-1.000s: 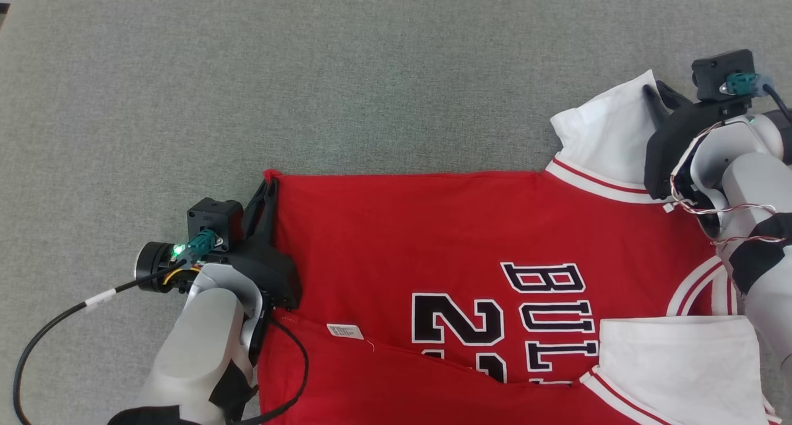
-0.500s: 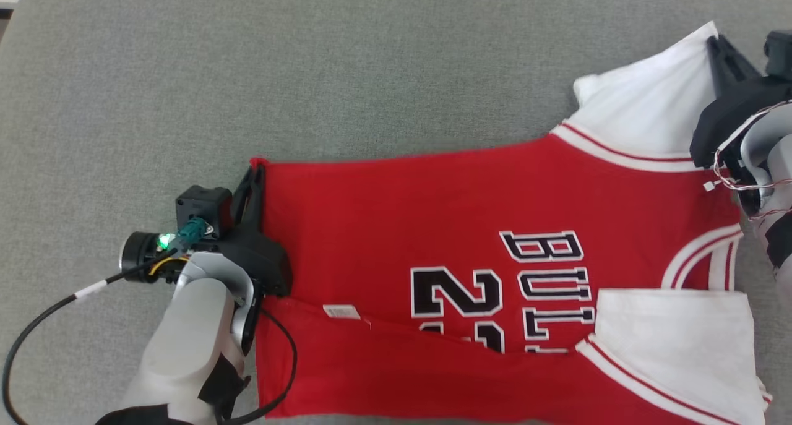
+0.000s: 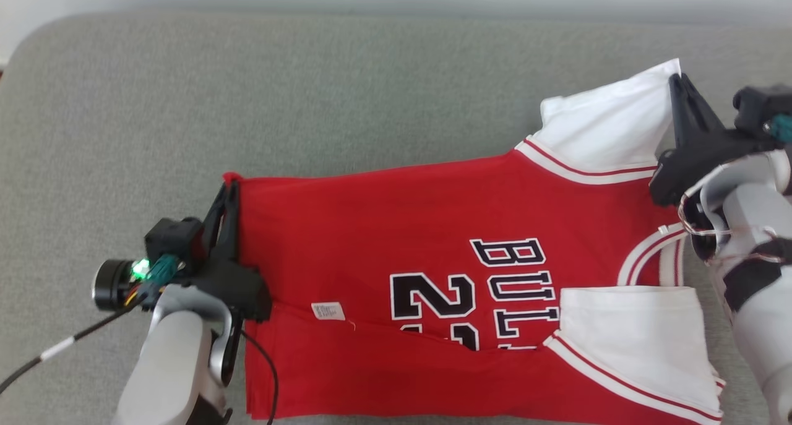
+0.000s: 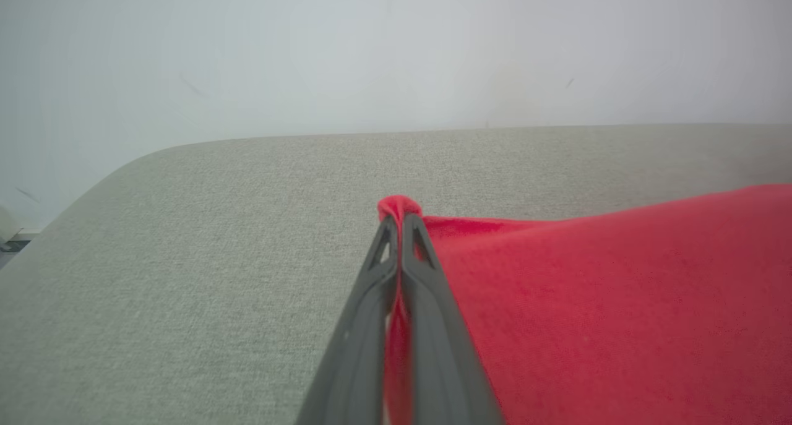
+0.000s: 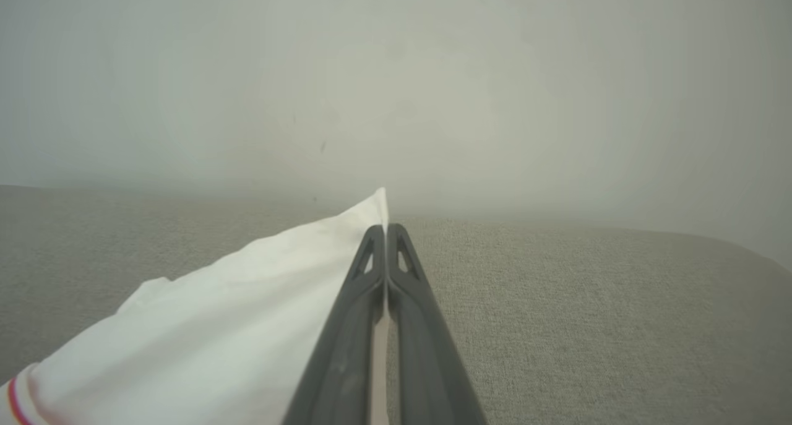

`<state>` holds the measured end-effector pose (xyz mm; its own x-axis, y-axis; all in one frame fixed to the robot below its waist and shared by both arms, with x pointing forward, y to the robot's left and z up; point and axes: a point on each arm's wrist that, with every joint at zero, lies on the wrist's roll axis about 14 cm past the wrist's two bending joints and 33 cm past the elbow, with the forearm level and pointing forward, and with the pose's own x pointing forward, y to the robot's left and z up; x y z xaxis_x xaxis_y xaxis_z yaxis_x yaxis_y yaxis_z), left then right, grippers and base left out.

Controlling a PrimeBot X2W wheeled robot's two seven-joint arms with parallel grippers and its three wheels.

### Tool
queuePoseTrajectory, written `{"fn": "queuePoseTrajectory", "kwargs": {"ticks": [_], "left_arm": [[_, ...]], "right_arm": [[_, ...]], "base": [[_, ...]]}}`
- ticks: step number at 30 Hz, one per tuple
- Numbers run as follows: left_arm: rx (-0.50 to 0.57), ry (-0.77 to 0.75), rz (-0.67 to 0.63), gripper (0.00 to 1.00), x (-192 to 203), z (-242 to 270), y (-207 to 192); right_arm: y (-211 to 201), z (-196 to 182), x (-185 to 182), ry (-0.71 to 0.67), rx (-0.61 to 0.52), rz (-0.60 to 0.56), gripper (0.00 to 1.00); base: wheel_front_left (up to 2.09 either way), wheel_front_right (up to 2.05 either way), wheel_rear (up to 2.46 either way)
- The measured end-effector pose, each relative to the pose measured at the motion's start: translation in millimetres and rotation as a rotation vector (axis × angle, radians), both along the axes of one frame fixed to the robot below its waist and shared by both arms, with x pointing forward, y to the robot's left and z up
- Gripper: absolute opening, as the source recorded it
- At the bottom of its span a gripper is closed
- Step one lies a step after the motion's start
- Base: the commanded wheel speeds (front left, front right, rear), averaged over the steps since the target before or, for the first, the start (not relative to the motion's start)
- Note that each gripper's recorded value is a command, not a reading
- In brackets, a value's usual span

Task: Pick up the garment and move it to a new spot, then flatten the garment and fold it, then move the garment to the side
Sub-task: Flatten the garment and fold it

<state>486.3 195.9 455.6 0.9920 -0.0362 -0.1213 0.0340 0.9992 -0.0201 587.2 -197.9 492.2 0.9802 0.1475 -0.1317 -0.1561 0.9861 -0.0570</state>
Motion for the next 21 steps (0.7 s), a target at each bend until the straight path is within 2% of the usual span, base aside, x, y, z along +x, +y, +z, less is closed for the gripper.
{"fn": "queuePoseTrajectory", "kwargs": {"ticks": [10, 20, 21], "left_arm": [[-0.03, -0.017, 0.003, 0.0, -41, 2, -4], [-0.052, 0.032, -0.002, 0.0, -77, -16, -11], [-0.052, 0.032, -0.002, 0.0, -77, -16, -11]], "right_arm": [[-17, 9, -67, -0.055, 0.081, -0.019, 0.0], [-24, -31, -148, 0.025, 0.176, -0.065, 0.0], [-24, -31, -148, 0.025, 0.176, -0.065, 0.0]], "base": [[0.0, 0.0, 0.0], [0.0, 0.0, 0.0], [0.0, 0.0, 0.0]]}}
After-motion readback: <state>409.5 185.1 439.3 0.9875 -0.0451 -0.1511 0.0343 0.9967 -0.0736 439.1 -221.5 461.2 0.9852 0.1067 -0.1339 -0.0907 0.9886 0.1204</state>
